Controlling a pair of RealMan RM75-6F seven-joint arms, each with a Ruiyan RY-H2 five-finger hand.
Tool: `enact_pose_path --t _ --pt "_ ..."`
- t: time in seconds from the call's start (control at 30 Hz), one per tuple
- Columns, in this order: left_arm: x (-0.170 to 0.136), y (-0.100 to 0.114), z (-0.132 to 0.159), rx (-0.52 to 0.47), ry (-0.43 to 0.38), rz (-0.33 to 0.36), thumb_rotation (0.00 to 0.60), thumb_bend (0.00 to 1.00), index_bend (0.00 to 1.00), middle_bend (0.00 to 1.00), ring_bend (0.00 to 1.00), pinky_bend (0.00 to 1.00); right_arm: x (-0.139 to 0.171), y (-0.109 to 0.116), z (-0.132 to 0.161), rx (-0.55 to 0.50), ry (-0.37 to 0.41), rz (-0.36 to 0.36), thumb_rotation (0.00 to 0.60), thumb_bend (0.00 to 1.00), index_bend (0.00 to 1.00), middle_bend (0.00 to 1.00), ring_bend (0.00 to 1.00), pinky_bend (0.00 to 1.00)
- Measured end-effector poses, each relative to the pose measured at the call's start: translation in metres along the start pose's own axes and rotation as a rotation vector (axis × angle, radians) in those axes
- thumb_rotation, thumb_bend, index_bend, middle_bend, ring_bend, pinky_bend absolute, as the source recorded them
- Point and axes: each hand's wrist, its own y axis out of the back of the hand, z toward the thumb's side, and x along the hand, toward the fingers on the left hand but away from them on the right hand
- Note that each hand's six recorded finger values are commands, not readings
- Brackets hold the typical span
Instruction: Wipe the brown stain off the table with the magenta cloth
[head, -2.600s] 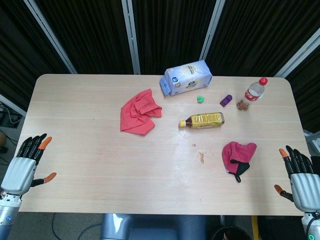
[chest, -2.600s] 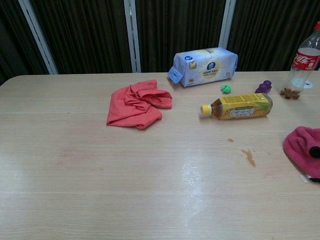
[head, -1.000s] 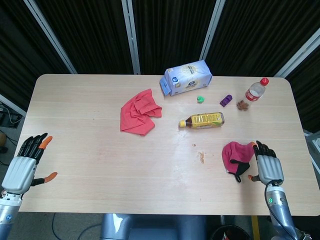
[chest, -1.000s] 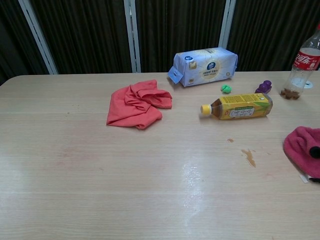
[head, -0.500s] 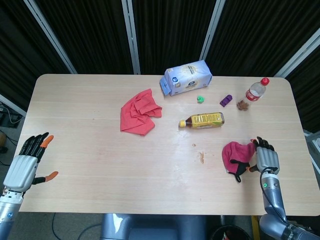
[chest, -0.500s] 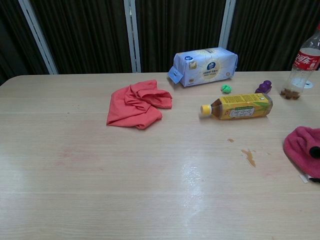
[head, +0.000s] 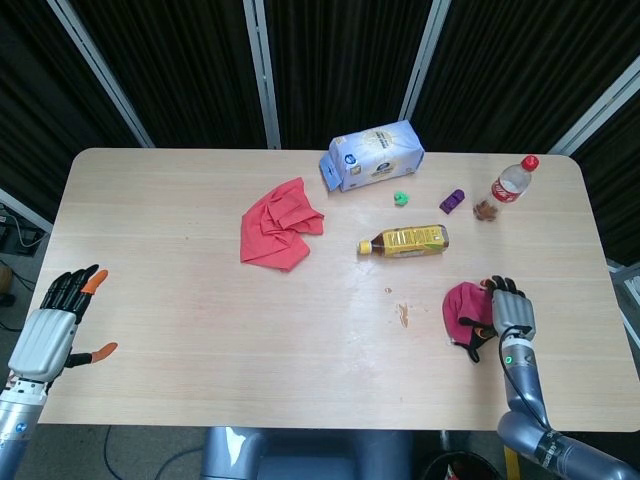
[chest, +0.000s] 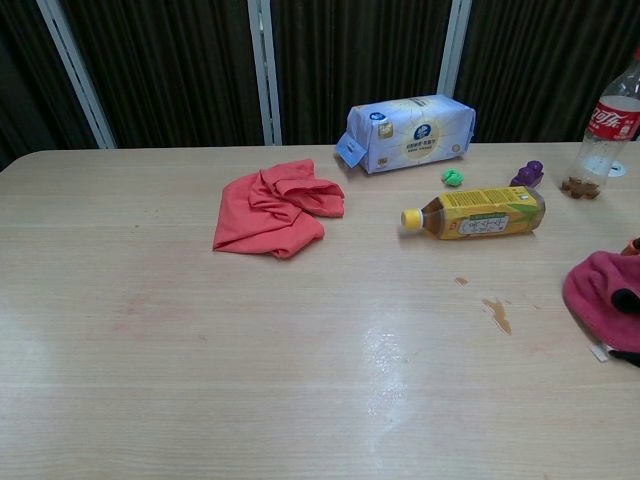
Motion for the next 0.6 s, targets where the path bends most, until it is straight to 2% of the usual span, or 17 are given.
enact_pose_path --t 0.07,0.2,0.3,0.4,0.6 --pt "0.000 0.000 0.000 -0.002 0.000 -0.001 0.600 0.00 0.05 0.00 0.00 0.00 -0.001 -0.001 0.002 0.001 0.003 -0.005 0.600 0.28 0.36 0.23 0.14 0.31" --pt "0.000 0.001 0.000 -0.005 0.001 0.000 0.600 0.00 0.05 0.00 0.00 0.00 -0.003 -0.003 0.006 0.002 0.007 -0.028 0.600 0.41 0.61 0.51 0.43 0.55" --pt "0.000 0.001 0.000 -0.007 0.002 0.000 0.600 0.00 0.05 0.00 0.00 0.00 -0.003 -0.001 0.009 -0.004 0.015 -0.053 0.600 0.44 0.72 0.63 0.55 0.65" --pt "0.000 0.000 0.000 -0.009 0.004 -0.002 0.600 0.00 0.05 0.00 0.00 0.00 -0.001 0.001 0.014 -0.025 0.035 -0.079 0.600 0.46 0.76 0.66 0.59 0.69" --pt "0.000 0.000 0.000 -0.007 0.003 -0.002 0.600 0.00 0.05 0.00 0.00 0.00 0.009 0.005 0.033 -0.079 0.101 -0.104 0.600 0.47 0.77 0.67 0.60 0.70"
